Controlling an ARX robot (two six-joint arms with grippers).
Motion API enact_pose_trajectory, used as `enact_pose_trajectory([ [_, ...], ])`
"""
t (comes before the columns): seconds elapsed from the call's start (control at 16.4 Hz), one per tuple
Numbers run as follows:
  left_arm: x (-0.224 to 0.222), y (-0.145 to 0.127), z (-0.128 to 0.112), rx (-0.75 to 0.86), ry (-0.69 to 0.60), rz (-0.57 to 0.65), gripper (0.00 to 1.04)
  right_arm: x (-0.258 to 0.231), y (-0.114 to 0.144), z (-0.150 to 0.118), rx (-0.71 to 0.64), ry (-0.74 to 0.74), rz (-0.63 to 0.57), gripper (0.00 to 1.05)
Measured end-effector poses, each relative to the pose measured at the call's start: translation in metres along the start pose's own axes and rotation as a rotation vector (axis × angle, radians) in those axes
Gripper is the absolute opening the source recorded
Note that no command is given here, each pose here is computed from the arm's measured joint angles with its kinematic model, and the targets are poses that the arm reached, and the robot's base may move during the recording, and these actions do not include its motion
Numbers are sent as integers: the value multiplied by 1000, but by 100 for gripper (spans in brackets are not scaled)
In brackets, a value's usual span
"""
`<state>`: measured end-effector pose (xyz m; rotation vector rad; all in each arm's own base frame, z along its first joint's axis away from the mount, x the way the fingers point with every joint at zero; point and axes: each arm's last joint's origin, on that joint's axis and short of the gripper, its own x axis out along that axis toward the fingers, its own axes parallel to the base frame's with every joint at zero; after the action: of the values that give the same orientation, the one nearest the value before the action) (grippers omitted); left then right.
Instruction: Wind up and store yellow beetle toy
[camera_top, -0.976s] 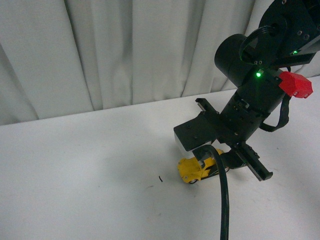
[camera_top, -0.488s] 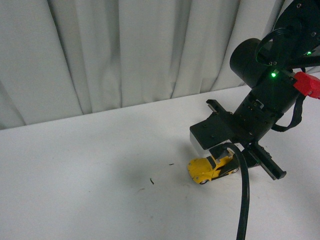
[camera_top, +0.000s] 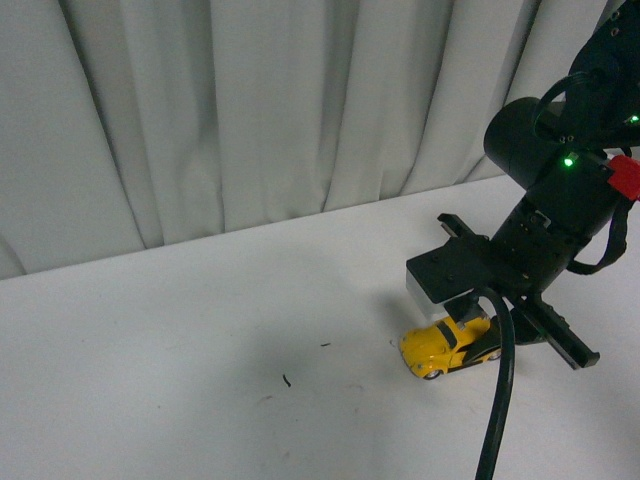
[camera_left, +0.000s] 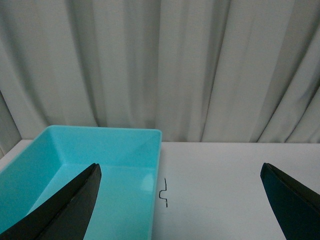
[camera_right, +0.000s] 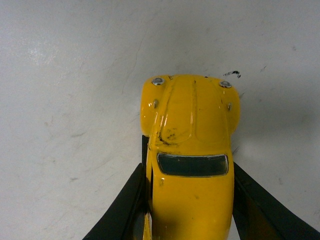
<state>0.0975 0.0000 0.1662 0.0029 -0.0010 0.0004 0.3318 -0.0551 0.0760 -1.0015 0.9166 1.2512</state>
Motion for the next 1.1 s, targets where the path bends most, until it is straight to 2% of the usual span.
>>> enact_pose_trajectory([
  [0.61, 0, 0, 0, 0, 0, 0, 98, -18, 27, -41, 159, 18, 15, 41],
  [0.92, 0, 0, 0, 0, 0, 0, 98, -18, 26, -40, 157, 19, 10, 41],
  [0.98, 0, 0, 0, 0, 0, 0, 98, -18, 26, -40, 155, 19, 9, 44],
  [1.04, 0, 0, 0, 0, 0, 0, 98, -17, 25, -38, 149, 22, 10, 56],
  [1.1, 0, 0, 0, 0, 0, 0, 98, -17, 26, -38, 150, 23, 15, 63],
])
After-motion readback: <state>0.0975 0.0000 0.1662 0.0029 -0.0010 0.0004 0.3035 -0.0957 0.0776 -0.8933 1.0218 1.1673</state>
